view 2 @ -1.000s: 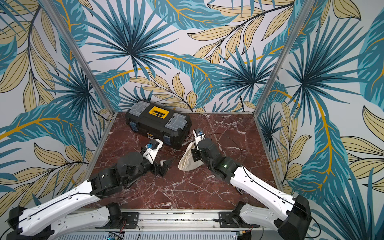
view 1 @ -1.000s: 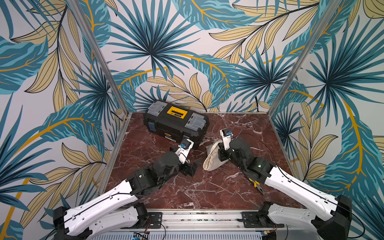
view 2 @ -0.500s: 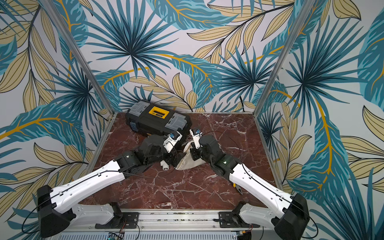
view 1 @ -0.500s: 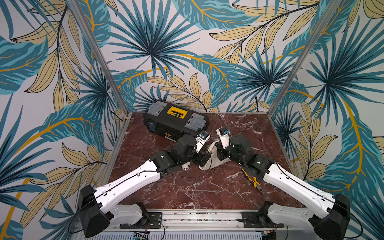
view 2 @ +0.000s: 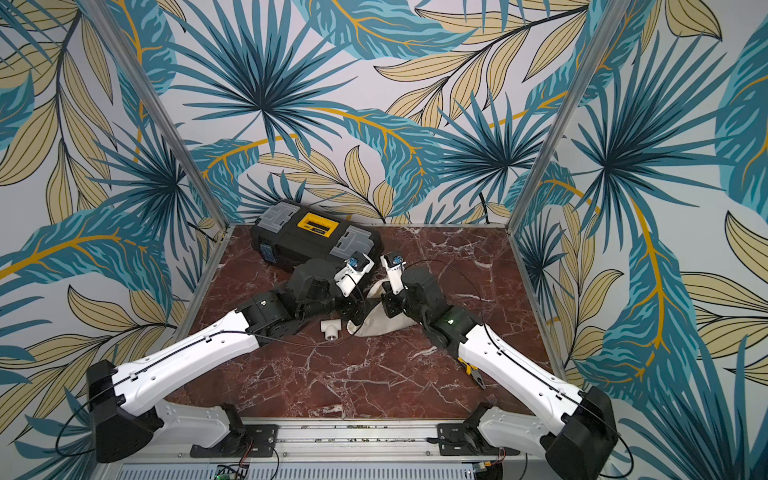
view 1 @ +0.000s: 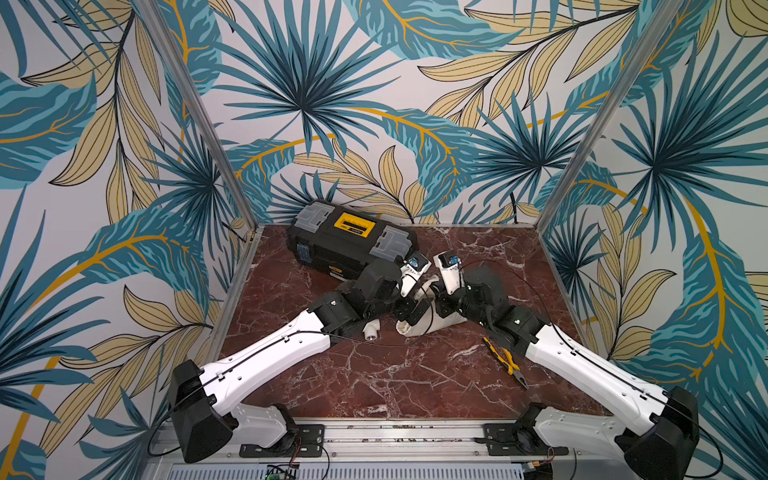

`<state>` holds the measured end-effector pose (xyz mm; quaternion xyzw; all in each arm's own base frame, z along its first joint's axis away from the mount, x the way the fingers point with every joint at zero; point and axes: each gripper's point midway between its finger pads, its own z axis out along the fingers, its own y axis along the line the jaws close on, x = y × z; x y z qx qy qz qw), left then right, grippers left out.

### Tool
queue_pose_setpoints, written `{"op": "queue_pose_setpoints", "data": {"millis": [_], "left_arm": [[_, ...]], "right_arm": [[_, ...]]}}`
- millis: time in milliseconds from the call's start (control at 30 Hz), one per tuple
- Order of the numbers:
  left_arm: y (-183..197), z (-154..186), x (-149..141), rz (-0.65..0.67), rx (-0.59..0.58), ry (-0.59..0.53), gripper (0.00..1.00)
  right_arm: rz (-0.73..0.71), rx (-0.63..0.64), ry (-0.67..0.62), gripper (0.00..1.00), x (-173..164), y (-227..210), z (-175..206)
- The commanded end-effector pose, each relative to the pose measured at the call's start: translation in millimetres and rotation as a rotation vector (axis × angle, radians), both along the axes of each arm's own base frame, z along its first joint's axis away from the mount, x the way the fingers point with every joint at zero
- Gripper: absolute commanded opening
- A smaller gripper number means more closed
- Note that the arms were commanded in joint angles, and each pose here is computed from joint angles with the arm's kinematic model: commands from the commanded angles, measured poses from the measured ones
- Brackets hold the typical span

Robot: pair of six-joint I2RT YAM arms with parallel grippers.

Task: Close the soil bag
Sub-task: Adjust the soil bag at the center of the board.

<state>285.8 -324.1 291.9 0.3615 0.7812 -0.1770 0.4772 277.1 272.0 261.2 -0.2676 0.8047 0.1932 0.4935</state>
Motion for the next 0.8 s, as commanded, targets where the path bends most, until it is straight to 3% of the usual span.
{"op": "queue_pose_setpoints", "data": {"millis": [0, 367, 633, 767], "left_arm": [[1.1, -4.4, 11.8, 0.029, 0.07, -0.016, 1.0], [20.3, -4.2, 36.5, 0.139, 0.166, -0.048, 0.96], [22.6, 13.5, 47.3, 0.156, 0.102, -0.06, 0.89], [17.8, 7.1, 54.1, 0.142, 0.116, -0.035, 0.57]], "right_arm": [[0.02, 0.046, -0.032, 0.0, 1.4, 3.8, 14.6], [0.008, 0.054, -0.021, 0.0, 5.9, -1.0, 13.7], [0.027, 0.062, 0.011, 0.0, 2.8, 2.9, 4.8], [0.013, 0.059, 0.009, 0.0, 2.8, -0.6, 5.9]]}}
